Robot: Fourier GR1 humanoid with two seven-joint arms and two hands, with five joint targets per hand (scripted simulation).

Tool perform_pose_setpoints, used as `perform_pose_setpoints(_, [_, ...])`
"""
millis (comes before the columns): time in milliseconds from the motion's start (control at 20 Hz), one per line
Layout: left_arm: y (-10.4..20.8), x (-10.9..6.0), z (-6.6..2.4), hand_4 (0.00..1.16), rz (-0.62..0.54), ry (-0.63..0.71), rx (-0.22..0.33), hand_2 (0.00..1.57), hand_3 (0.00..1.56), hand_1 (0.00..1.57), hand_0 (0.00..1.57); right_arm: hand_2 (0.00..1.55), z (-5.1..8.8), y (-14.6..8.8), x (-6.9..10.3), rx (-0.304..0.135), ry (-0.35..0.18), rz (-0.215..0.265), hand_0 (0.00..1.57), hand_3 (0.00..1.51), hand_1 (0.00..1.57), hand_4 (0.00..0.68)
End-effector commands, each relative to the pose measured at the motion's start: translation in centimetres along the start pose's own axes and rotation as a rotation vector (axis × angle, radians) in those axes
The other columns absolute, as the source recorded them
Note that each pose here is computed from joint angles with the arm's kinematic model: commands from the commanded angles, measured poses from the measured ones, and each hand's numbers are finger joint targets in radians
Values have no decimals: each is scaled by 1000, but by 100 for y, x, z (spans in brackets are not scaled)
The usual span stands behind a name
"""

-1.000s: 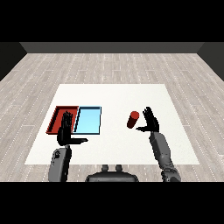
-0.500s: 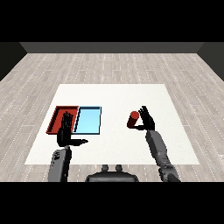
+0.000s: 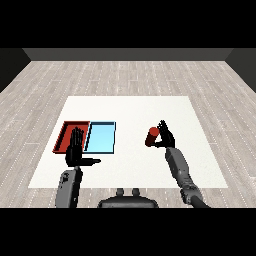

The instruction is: Pick the red can and put it in the red box

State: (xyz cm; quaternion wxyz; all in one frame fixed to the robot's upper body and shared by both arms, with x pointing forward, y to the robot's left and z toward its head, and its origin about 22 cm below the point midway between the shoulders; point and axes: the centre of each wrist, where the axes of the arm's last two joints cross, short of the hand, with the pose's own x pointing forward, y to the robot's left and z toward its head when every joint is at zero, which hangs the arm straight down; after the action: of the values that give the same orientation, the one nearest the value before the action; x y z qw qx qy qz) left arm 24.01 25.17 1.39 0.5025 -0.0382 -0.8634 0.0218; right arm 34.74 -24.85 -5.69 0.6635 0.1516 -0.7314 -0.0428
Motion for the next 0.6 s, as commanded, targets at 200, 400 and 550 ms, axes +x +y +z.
perform_pose_setpoints(200, [-171, 16, -69, 0, 8, 13, -8, 0, 0, 0, 0, 0, 23, 38, -152, -17, 13, 2, 0, 0, 0, 0])
perform_pose_setpoints(400, [-81, -7, -45, 0, -4, -7, 5, 0, 0, 0, 0, 0, -34, 76, -131, -8, 27, 15, 0, 0, 0, 0])
perform_pose_setpoints(550, [-36, -41, 25, 0, 7, 0, 3, 0, 0, 0, 0, 0, -206, 218, -111, 3, 39, 23, 0, 0, 0, 0])
